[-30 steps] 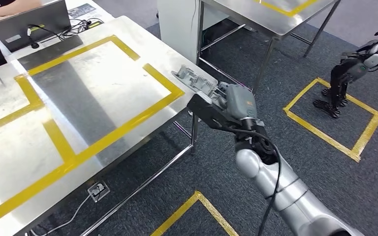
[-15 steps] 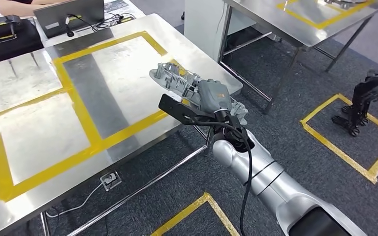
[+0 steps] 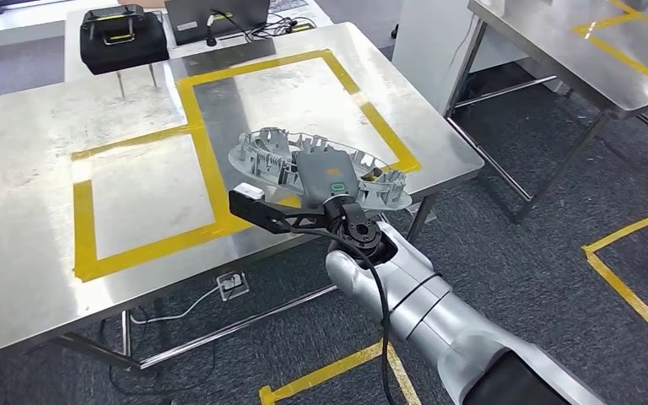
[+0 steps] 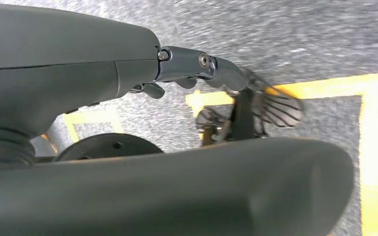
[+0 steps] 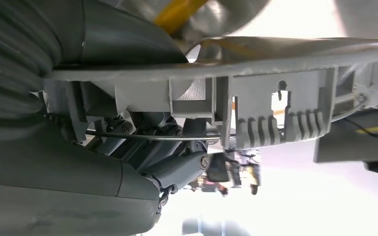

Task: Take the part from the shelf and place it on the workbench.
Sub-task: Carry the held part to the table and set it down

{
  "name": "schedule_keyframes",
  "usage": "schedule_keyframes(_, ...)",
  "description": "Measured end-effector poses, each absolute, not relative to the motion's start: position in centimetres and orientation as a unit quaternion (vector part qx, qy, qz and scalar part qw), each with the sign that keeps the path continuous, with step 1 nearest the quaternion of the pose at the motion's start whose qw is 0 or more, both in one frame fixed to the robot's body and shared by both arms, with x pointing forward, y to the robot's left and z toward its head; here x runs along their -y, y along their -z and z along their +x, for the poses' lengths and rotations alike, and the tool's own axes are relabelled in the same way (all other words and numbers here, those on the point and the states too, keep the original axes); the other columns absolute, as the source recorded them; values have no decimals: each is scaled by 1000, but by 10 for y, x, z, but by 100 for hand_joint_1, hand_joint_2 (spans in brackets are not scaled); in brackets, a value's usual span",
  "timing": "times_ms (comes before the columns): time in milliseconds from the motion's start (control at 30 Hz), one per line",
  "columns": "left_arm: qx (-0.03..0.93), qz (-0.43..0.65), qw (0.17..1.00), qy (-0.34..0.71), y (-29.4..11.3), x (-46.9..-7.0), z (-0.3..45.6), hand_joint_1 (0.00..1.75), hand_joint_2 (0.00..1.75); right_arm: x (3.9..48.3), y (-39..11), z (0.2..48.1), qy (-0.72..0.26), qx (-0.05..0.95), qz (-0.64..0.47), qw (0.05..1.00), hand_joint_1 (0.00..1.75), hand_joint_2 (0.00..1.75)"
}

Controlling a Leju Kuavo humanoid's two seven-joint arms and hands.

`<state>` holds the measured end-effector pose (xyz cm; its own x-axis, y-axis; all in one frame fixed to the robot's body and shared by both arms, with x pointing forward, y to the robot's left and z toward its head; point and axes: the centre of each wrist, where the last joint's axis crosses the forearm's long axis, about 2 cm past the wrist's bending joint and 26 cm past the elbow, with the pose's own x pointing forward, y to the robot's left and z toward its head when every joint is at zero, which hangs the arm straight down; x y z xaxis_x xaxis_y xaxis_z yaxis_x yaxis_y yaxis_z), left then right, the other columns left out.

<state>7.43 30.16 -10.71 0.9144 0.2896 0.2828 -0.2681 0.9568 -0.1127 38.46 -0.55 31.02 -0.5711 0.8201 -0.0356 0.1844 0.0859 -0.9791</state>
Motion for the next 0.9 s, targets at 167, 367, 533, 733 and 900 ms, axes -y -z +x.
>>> schedule_keyframes(167,148,-32,976,-158,107,-299,74,0,0,-8,-312,377,-580,682,-374,242,175,175)
schedule_keyframes(367,152,-34,974,-166,107,-292,76,0,0,-35,-304,352,-597,696,-325,233,175,175)
schedule_keyframes(533,153,-33,973,-168,107,-290,74,0,0,-38,-292,345,-613,691,-286,254,175,175)
schedule_keyframes(733,154,-36,973,-167,107,-290,74,0,0,-31,-256,345,-646,650,-211,340,175,175)
schedule_keyframes(900,139,-40,976,-165,108,-286,71,0,0,-22,-246,356,-649,630,-196,379,175,175)
